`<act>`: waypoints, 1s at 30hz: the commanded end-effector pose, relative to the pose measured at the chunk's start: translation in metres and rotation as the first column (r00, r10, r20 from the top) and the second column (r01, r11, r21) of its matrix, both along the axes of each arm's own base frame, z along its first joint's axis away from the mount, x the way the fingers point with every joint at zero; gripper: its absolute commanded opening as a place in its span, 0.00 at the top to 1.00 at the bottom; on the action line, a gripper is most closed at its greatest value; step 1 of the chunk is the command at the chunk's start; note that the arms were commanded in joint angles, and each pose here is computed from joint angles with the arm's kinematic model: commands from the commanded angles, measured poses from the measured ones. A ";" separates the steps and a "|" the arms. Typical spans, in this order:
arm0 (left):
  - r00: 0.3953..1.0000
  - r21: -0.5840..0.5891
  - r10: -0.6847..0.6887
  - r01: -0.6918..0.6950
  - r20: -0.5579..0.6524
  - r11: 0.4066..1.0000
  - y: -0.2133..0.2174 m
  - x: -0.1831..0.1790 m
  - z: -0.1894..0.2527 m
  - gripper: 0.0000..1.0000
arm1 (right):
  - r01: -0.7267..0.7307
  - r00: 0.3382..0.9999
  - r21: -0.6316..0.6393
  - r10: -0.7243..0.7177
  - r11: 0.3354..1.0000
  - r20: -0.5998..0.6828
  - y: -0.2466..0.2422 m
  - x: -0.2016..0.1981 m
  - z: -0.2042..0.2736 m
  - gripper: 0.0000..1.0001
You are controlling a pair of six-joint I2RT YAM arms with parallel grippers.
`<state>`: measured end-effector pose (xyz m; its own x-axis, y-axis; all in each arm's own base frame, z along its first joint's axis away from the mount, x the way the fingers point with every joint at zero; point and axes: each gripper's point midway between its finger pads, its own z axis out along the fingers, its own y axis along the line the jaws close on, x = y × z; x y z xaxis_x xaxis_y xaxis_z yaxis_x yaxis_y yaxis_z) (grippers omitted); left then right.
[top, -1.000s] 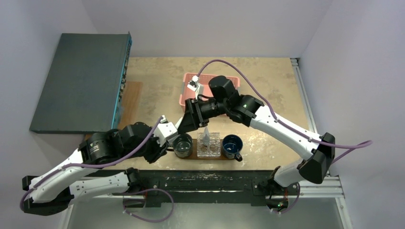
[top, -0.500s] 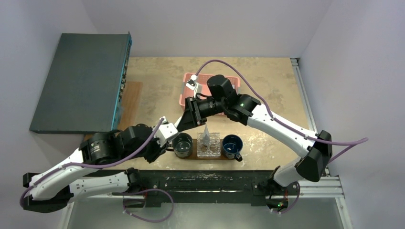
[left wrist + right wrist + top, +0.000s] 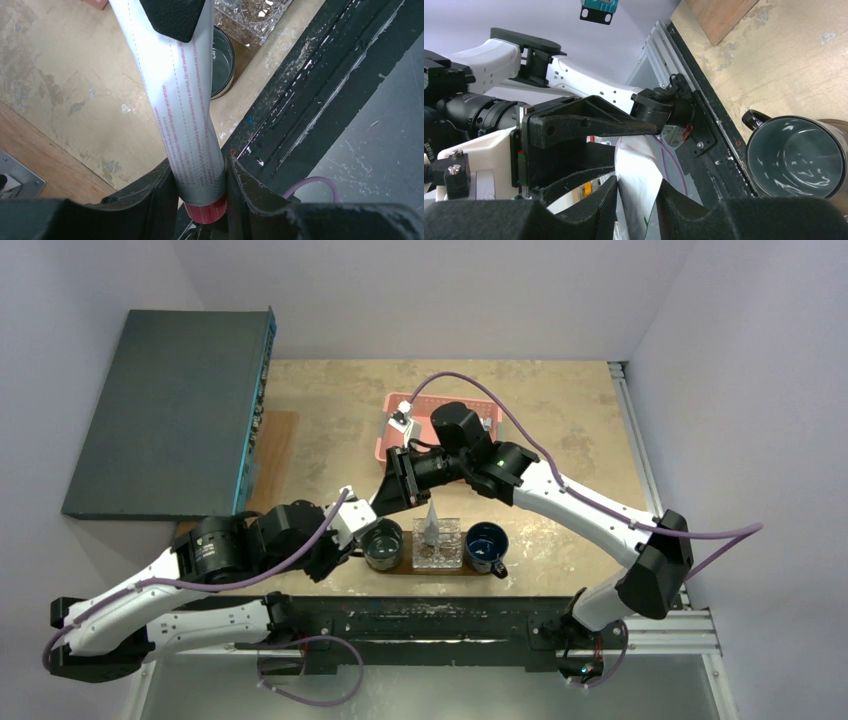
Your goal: Prepare toiletry sets of a toothbrush and toothpaste on the tray
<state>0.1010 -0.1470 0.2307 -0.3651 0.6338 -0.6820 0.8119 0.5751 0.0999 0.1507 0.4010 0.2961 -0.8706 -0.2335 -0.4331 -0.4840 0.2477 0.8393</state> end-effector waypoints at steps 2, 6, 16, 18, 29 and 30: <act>0.999 -0.048 -0.017 0.020 0.049 0.999 -0.011 0.005 0.016 1.00 | -0.012 1.000 0.048 0.012 0.999 -0.008 0.004 0.001 0.006 0.67; 0.998 -0.043 -0.015 0.017 0.059 0.999 -0.009 0.006 0.016 1.00 | -0.022 1.000 0.055 0.022 0.998 -0.004 0.004 -0.001 0.009 0.73; 0.998 -0.041 -0.015 0.017 0.058 0.999 -0.011 0.007 0.014 0.87 | -0.035 0.999 0.056 0.034 0.998 0.023 0.000 -0.003 0.008 1.00; 0.998 -0.054 -0.023 0.026 0.057 0.998 -0.012 0.005 0.015 0.72 | -0.034 0.999 0.056 0.032 0.998 0.043 -0.002 -0.003 0.010 1.00; 0.999 -0.114 -0.034 0.037 0.034 0.993 -0.028 0.003 0.019 0.39 | 0.011 0.980 0.047 -0.020 0.999 0.200 -0.020 0.000 0.031 1.00; 0.999 -0.132 -0.037 0.041 0.030 0.990 -0.030 0.002 0.021 0.38 | 0.015 0.976 0.050 -0.025 0.999 0.215 -0.022 0.000 0.034 1.00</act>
